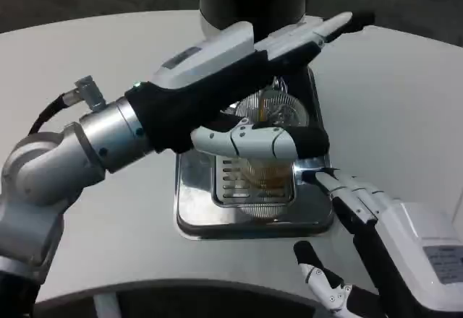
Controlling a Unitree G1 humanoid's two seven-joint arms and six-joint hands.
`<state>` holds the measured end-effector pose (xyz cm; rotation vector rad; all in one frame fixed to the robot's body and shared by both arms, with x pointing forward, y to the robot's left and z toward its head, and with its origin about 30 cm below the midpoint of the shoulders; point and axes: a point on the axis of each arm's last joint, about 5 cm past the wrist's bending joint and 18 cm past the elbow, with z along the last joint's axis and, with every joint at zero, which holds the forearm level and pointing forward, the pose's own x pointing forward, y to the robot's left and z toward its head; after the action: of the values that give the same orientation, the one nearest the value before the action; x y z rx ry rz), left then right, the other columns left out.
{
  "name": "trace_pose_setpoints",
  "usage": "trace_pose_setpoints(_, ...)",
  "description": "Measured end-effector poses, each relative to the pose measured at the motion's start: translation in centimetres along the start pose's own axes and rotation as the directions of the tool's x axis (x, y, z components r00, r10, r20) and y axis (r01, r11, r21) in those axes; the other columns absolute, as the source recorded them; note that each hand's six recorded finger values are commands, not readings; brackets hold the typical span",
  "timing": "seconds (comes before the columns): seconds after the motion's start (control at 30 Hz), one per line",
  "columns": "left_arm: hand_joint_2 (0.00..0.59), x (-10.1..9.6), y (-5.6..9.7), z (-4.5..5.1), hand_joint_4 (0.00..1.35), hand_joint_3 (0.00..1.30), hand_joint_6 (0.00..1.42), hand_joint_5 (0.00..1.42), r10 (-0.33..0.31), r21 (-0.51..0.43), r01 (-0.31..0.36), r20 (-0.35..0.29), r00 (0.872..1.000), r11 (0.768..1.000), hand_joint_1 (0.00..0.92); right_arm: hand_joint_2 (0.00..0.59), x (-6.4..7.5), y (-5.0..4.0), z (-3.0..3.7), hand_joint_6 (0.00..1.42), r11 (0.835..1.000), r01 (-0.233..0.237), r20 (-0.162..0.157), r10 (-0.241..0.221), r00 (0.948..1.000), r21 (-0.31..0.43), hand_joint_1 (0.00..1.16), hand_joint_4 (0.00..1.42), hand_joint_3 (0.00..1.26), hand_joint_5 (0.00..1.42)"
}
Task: Grasp the cup under the faucet to collect the drink, then remove the cup.
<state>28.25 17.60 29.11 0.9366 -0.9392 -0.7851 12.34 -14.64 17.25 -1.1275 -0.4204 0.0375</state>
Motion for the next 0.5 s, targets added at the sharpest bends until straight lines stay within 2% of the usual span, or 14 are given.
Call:
trace_pose_setpoints(0.1, 0.114, -0.14, 0.21, 0.26, 0.0, 0.0, 0.0, 0.0, -0.032, 0.062, 0.032, -0.002, 0.999, 0.998, 0.0, 0.464, -0.17, 0.1, 0.02, 0.23, 1.0, 0.002, -0.013, -0.001, 0.9999, 0.011, 0.35, 0.12, 0.17, 0.15)
trace_pose_setpoints(0.3, 0.113, -0.25, 0.42, 0.57, 0.0, 0.0, 0.0, 0.0, -0.061, 0.12, 0.061, -0.003, 0.998, 0.991, 0.0, 0.451, -0.31, 0.27, 0.12, 0.23, 0.999, 0.007, -0.039, -0.005, 0.9992, 0.05, 0.34, 0.12, 0.16, 0.15)
trace_pose_setpoints(0.5, 0.113, -0.56, 0.72, 0.72, 0.0, 0.0, 0.0, 0.0, -0.08, 0.154, 0.079, -0.001, 0.997, 0.985, 0.0, 0.397, -0.17, 0.44, 0.12, 0.21, 0.981, 0.048, -0.114, -0.027, 0.9932, 0.186, 0.38, 0.08, 0.11, 0.1)
